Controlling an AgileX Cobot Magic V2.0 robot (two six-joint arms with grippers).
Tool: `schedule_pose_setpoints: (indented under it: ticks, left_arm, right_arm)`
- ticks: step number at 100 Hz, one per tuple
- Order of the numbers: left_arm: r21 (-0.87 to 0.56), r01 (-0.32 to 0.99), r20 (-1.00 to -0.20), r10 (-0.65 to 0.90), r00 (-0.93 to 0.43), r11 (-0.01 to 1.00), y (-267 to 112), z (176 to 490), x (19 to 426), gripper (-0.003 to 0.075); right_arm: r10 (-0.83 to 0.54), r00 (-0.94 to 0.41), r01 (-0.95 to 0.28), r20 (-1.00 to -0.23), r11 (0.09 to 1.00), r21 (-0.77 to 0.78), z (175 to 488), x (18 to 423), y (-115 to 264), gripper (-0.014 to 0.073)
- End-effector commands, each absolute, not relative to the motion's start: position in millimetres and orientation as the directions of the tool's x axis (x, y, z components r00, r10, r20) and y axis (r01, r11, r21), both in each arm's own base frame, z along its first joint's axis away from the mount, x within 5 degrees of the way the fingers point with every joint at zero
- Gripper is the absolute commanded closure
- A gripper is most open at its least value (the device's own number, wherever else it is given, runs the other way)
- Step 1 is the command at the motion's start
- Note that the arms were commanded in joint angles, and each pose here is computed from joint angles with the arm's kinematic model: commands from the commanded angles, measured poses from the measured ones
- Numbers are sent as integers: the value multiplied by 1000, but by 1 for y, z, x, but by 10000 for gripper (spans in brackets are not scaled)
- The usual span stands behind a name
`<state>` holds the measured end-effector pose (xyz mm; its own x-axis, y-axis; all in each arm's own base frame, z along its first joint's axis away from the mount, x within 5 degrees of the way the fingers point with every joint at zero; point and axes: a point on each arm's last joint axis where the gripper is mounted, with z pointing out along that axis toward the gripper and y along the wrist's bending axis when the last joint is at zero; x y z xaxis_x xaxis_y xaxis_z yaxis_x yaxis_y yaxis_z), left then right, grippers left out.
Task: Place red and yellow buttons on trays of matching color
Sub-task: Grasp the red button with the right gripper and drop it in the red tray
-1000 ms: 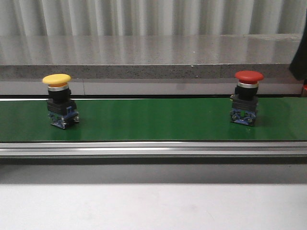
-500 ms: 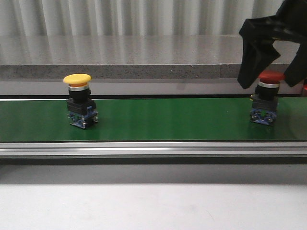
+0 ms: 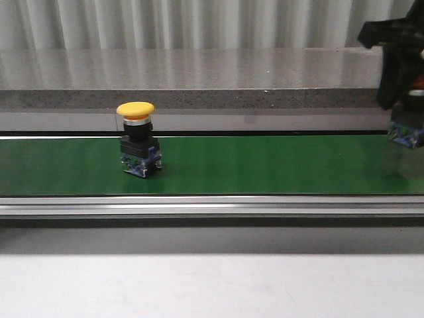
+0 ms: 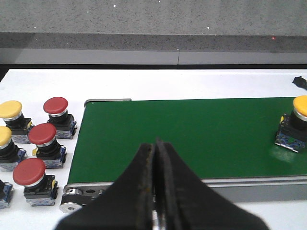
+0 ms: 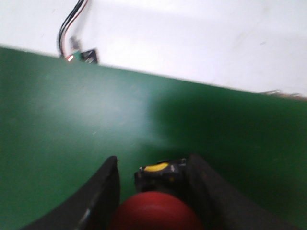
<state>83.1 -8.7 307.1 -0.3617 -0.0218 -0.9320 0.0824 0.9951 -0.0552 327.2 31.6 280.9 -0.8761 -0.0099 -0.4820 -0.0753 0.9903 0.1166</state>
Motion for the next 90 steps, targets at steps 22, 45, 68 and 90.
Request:
schedule_pose_setpoints:
  ticks: [22, 45, 68, 90]
  left_arm:
    - [-53, 91, -961, -26, -275, 994, -9, 321, 85, 740]
    - [-53, 91, -961, -26, -275, 994, -9, 321, 85, 740]
    - [-53, 91, -961, -26, -275, 994, -9, 321, 85, 740]
    - [-53, 91, -961, -26, -275, 994, -9, 321, 85, 740]
  right_arm:
    - [258, -713, 248, -652, 962, 110, 337, 341, -89, 412]
    - [419, -612, 443, -671, 884, 148, 319, 354, -159, 412]
    - [469, -620, 481, -629, 860, 168, 276, 380, -181, 412]
    - [482, -633, 490, -606, 855, 168, 250, 394, -189, 410]
